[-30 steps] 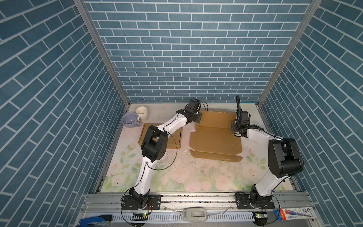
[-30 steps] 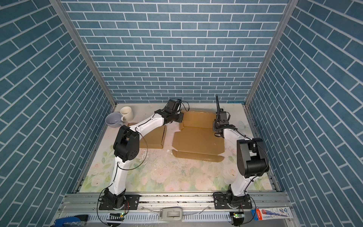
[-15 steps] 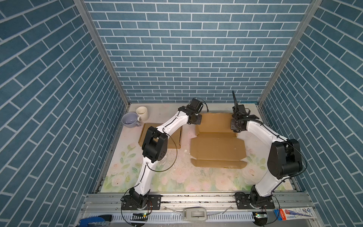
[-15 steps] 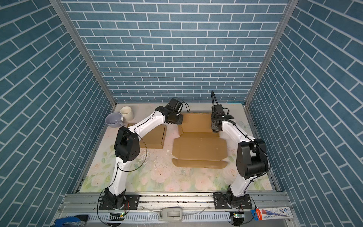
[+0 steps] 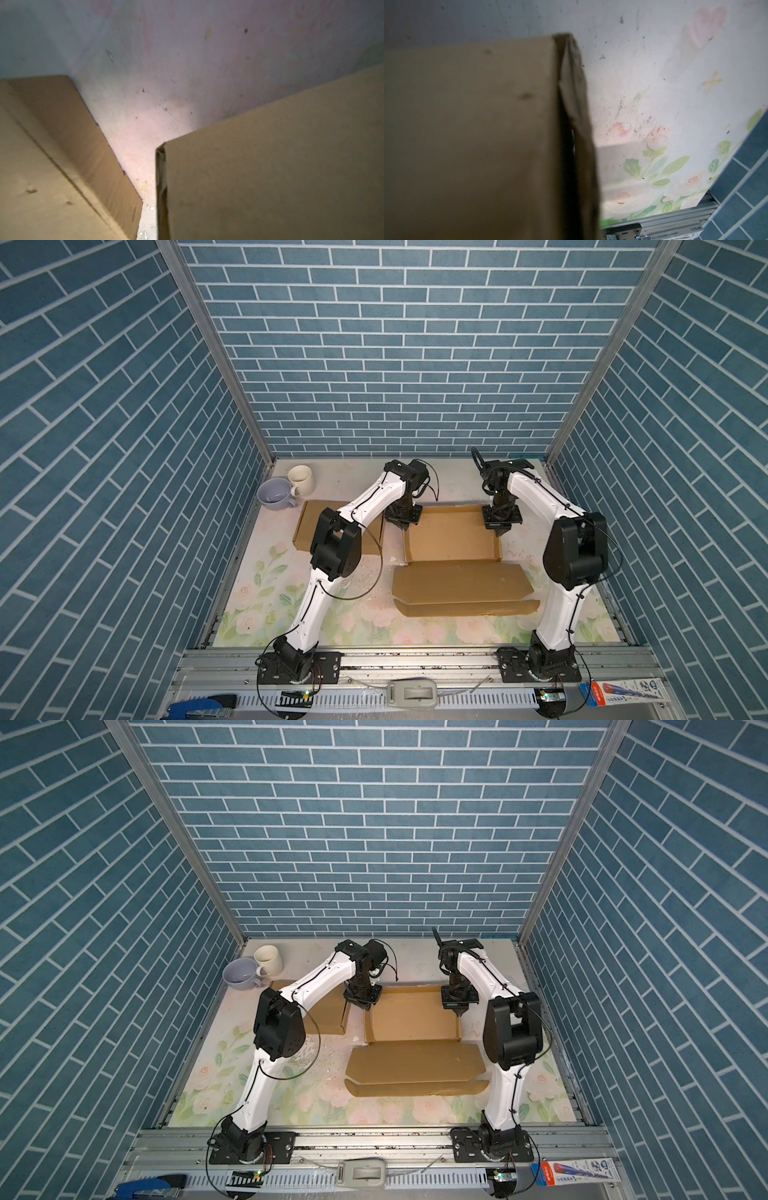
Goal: Fold the paper box
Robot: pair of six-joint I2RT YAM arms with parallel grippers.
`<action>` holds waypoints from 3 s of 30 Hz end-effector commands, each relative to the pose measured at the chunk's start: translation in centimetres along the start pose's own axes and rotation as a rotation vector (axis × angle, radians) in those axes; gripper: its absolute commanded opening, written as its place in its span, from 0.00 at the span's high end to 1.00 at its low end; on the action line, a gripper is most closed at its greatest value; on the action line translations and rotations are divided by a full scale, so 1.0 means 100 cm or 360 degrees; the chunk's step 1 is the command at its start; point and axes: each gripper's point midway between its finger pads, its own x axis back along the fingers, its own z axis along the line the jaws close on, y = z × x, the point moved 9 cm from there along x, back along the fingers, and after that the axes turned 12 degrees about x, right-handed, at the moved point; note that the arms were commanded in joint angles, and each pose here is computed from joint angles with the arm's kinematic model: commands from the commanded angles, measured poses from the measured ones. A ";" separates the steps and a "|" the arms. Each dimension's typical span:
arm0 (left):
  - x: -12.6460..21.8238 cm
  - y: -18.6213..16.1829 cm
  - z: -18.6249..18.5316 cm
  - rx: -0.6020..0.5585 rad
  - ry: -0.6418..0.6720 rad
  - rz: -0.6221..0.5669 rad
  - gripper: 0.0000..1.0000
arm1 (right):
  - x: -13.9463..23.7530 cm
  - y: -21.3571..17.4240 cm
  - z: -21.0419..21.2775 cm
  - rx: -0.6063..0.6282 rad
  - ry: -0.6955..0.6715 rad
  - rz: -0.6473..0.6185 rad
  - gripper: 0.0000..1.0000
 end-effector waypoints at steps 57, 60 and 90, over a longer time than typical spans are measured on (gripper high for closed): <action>-0.039 0.064 -0.039 -0.0682 -0.0426 -0.0250 0.61 | 0.130 0.004 -0.066 -0.0210 -0.0047 -0.0751 0.40; -0.043 0.061 -0.037 -0.0552 -0.0429 -0.0200 0.70 | 0.149 -0.013 -0.077 -0.0315 -0.0076 -0.0876 0.41; -0.084 -0.015 -0.022 0.0799 -0.0564 -0.0323 0.88 | 0.148 -0.081 -0.075 -0.0428 0.0440 -0.0928 0.27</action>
